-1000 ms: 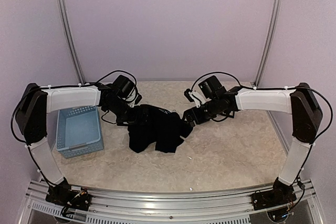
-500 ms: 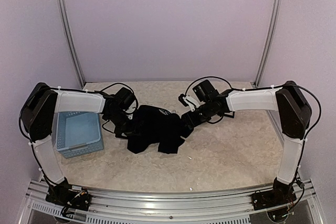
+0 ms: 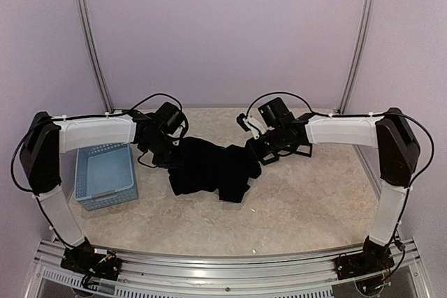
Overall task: Remove the brooch from the garment
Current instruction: Pick up the crumped clothing from the center of the board.
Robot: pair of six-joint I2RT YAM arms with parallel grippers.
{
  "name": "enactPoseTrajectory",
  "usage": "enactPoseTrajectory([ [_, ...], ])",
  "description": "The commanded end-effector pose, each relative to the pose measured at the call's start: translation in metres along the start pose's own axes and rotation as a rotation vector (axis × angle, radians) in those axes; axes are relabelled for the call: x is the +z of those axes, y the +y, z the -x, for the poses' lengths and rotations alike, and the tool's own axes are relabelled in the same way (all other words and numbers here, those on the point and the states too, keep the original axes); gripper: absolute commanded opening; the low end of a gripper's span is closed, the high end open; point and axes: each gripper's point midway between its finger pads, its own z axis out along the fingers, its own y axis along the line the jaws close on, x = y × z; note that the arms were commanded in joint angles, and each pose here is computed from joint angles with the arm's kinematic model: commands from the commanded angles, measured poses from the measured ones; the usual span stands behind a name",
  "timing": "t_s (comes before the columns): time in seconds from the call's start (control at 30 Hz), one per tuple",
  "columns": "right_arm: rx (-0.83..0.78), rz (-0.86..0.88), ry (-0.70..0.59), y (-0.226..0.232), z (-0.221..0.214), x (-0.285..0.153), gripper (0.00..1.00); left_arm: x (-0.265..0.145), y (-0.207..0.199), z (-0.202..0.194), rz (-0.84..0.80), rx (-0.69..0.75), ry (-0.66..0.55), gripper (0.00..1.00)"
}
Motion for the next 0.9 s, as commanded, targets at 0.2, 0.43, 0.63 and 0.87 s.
enactPoseTrajectory([
  [0.2, -0.134, -0.258, -0.488, 0.0, 0.148, -0.187, 0.0, -0.199, 0.018, 0.121, 0.376, 0.25, -0.511, 0.08],
  [0.43, -0.143, -0.263, -0.766, 0.023, 0.194, -0.296, 0.0, -0.299, -0.003, 0.15, 0.553, 0.465, -0.704, 0.1],
  [0.63, -0.08, -0.166, -0.829, 0.037, 0.188, -0.311, 0.0, -0.312, -0.034, 0.132, 0.515, 0.579, -0.73, 0.11],
  [0.87, -0.006, -0.194, -0.774, 0.028, 0.18, -0.28, 0.0, -0.265, -0.026, 0.119, 0.333, 0.44, -0.644, 0.0],
])
